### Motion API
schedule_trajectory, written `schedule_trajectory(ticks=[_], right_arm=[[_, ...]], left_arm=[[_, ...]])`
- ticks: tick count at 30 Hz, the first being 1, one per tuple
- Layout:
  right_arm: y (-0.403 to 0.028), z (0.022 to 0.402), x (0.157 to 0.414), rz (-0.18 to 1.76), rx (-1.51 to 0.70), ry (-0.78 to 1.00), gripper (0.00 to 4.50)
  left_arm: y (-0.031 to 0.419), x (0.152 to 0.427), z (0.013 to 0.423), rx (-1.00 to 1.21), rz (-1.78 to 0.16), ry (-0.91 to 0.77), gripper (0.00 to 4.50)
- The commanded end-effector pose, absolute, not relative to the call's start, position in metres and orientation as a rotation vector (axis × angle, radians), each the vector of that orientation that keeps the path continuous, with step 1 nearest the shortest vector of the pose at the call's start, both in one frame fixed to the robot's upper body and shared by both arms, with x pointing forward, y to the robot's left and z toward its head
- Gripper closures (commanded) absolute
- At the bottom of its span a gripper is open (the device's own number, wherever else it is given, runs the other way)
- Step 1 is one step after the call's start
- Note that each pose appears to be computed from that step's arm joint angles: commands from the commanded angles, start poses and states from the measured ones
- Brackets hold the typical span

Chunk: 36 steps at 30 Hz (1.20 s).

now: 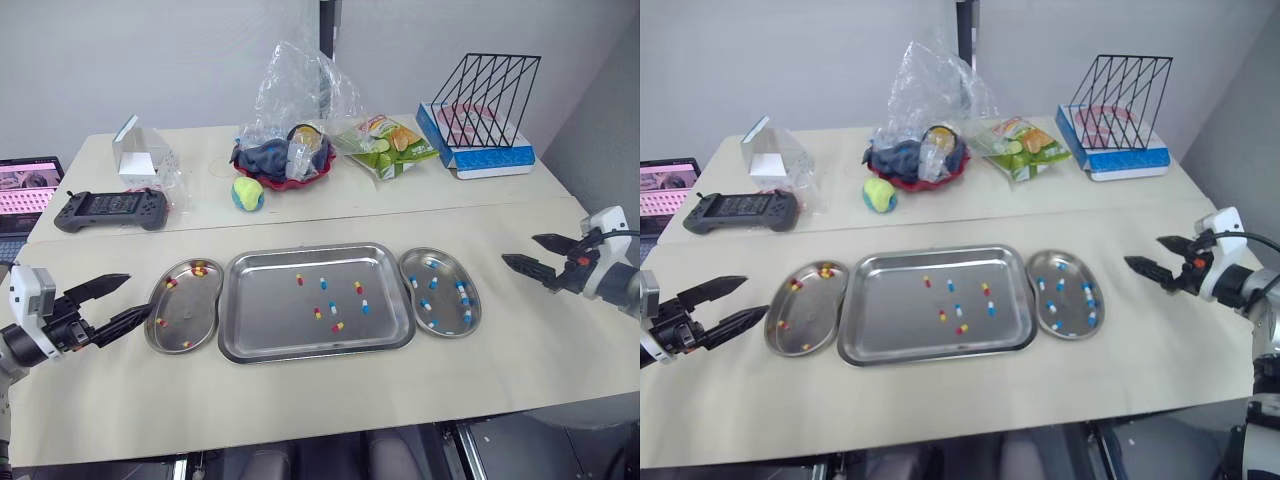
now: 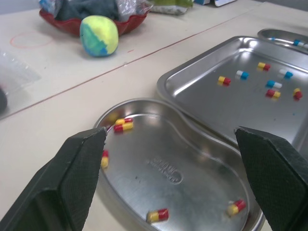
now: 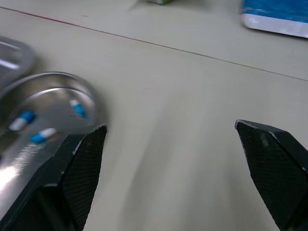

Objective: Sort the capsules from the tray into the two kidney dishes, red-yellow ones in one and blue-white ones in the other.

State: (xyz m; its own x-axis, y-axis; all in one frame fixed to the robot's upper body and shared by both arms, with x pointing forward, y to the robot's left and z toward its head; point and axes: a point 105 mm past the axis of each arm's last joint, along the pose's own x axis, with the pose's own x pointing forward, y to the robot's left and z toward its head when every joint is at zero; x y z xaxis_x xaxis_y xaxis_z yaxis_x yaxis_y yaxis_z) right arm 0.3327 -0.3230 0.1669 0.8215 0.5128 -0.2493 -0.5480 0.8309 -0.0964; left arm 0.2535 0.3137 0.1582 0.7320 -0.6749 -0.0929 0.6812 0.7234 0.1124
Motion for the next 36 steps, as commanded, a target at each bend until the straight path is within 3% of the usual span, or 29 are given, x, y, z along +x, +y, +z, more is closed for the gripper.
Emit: schedule_trajectory(ticks=[1,6,19,30,36], right_arm=[[-0.312,0.187,0.330,0.608,-0.207,0.172,0.02],[-0.304,0.188,0.326,0.640,-0.224,0.182,0.02],[-0.258,0.209,0.287,0.902,-0.254,0.162,0.02],[-0.237,0.221,0.267,0.970,-0.285,0.115,0.02],[-0.228,0.219,0.259,0.956,-0.324,0.096,0.02]], left_arm=[[0.299,0.253,0.174,0.159,-0.796,0.017,0.00],[0.281,0.254,0.178,0.168,-0.835,0.016,0.00],[0.190,0.264,0.202,0.086,-0.991,0.045,0.00],[0.123,0.280,0.208,0.056,-1.028,0.051,0.00],[0.083,0.319,0.179,0.089,-0.887,0.187,0.00]])
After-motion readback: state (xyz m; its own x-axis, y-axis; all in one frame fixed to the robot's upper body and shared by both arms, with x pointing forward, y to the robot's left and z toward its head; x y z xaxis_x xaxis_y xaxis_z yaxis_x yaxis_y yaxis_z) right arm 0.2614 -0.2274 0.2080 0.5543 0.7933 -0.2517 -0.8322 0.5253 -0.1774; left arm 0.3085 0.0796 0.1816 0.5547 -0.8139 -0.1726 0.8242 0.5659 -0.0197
